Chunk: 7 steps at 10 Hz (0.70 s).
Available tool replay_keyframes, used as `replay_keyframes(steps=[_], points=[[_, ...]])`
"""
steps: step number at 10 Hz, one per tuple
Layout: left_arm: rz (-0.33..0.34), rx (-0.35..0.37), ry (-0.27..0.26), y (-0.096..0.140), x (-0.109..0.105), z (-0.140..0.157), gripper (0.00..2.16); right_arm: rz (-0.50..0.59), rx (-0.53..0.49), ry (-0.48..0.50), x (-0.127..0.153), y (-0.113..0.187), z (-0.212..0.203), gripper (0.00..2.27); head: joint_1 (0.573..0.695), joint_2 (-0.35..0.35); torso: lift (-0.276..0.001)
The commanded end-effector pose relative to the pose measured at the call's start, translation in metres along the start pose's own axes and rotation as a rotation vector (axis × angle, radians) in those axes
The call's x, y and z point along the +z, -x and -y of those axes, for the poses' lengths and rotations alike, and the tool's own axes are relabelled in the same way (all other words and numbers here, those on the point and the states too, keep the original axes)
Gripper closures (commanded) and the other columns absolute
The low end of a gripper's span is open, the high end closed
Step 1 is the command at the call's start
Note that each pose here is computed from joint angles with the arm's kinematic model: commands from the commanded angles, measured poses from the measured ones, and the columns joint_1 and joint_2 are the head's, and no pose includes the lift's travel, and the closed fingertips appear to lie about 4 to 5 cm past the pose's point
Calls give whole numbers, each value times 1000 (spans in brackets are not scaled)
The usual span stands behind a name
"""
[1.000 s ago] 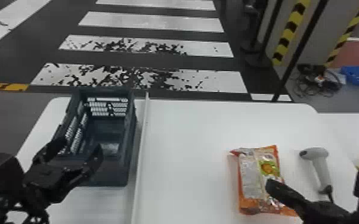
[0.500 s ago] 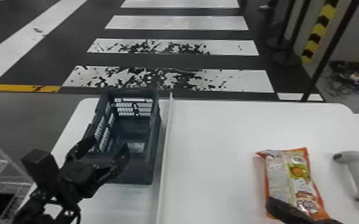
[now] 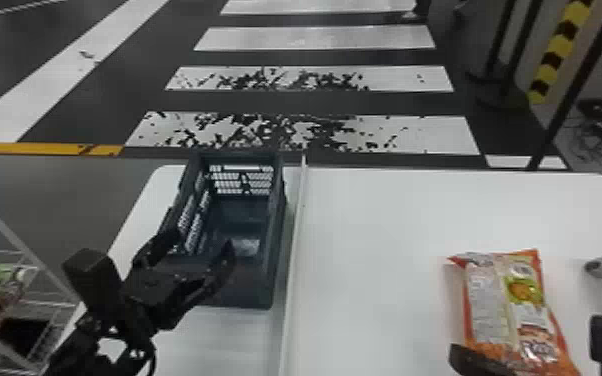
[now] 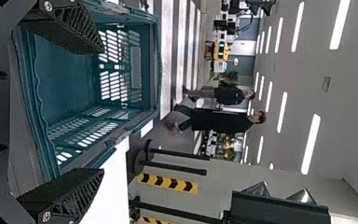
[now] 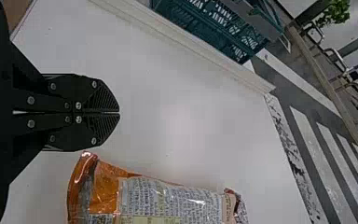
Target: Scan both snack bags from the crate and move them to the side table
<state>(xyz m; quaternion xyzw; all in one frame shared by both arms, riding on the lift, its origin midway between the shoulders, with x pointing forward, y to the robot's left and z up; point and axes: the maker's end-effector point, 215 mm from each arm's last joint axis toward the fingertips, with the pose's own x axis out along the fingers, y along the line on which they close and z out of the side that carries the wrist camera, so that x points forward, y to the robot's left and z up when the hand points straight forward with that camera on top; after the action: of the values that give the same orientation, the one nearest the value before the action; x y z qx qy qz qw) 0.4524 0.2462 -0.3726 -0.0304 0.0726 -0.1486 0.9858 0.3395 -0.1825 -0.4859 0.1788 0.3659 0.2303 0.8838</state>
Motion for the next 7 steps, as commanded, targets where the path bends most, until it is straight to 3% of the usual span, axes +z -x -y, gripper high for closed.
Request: replay_keyframes(steps=[1,7], points=[[0,-1,1,0,0,1,97,-4,-13,6,-1,0,5,2061,695,93,-99],[0,-1,2,0,0,1,97,-20,-56,9,-5,-3,24,2061,695,69,-99]])
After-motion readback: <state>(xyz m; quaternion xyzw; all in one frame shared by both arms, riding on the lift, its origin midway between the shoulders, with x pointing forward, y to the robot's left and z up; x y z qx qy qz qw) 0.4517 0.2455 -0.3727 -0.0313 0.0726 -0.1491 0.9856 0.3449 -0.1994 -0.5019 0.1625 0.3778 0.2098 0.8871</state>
